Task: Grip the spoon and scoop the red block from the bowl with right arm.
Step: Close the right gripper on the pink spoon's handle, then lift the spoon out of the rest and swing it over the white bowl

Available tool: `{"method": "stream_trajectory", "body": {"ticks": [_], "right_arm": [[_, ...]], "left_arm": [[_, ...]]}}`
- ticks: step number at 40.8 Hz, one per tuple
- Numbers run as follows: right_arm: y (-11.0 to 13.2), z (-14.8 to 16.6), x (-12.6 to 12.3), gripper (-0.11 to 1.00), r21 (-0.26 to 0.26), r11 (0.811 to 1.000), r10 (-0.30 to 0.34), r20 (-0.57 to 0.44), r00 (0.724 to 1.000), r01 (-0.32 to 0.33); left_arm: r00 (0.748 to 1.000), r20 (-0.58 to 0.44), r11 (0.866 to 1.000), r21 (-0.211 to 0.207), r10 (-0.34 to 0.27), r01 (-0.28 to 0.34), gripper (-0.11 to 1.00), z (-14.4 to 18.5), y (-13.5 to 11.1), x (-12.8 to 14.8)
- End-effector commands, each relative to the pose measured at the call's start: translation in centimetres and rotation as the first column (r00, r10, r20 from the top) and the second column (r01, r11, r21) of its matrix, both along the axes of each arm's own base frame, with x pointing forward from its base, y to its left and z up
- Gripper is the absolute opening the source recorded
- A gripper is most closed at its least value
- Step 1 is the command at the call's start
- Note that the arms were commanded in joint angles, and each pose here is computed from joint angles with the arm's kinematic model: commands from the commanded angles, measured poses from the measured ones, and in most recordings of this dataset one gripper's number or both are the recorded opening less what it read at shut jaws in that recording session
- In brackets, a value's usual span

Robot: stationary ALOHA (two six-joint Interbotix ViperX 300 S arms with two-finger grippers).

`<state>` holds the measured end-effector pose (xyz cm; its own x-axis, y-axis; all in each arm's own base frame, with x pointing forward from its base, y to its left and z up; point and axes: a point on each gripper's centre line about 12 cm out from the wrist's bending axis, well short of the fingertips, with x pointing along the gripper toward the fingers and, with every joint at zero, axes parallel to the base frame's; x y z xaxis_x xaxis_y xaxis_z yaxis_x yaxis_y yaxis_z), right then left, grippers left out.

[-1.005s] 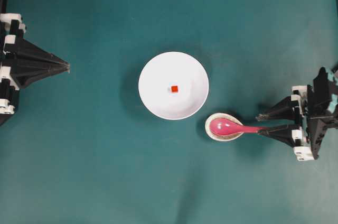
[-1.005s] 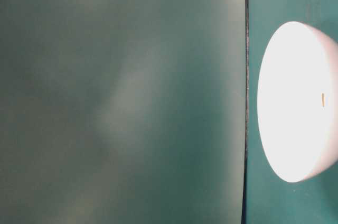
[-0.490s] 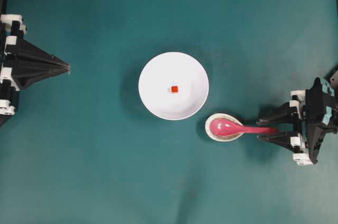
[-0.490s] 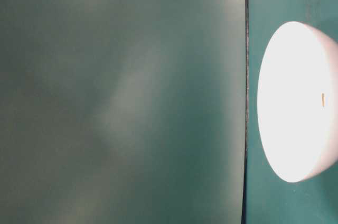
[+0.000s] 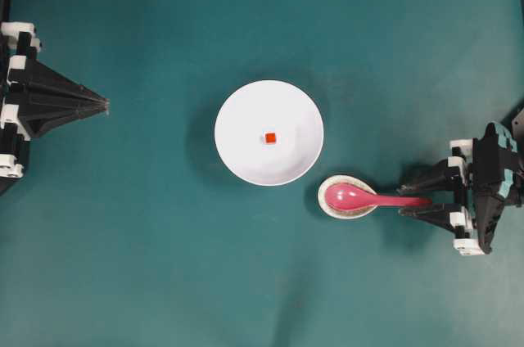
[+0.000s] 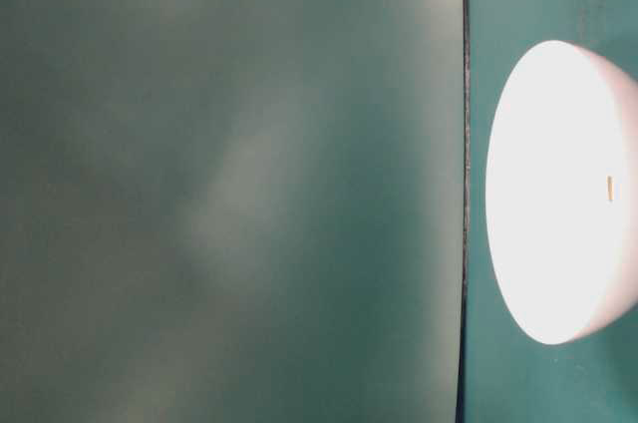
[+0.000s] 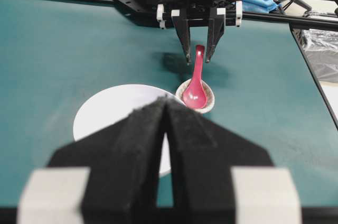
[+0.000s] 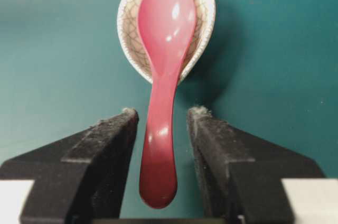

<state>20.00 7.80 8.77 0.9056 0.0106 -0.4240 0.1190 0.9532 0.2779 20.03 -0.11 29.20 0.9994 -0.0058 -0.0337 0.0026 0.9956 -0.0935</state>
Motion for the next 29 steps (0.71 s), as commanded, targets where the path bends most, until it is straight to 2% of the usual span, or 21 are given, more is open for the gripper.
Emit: {"method": "stream_trajectory", "body": {"ticks": [1,13,21,29], "right_arm": [[0.2,0.3,0.2,0.46,0.004,1.0,0.003,0.019,1.0,-0.003],[0.1,0.3,0.1,0.27,-0.017,1.0,0.012,0.018,1.0,-0.011],[0.4,0.6,0.4,0.24,-0.01,1.0,0.012,0.031,0.999,-0.012],[1.3,2.6,1.6,0.24,0.023,0.999,0.021,0.102,0.995,-0.023]], "left_arm": [[1.0,0.025,1.0,0.001,-0.003,0.003,0.0,1.0,-0.1,0.3],[1.0,0.025,1.0,0.001,-0.003,0.003,0.0,1.0,-0.1,0.3],[1.0,0.026,1.0,0.001,-0.002,0.002,0.0,1.1,0.0,0.3],[1.0,0.025,1.0,0.001,-0.002,0.002,0.0,1.0,0.0,0.3]]}}
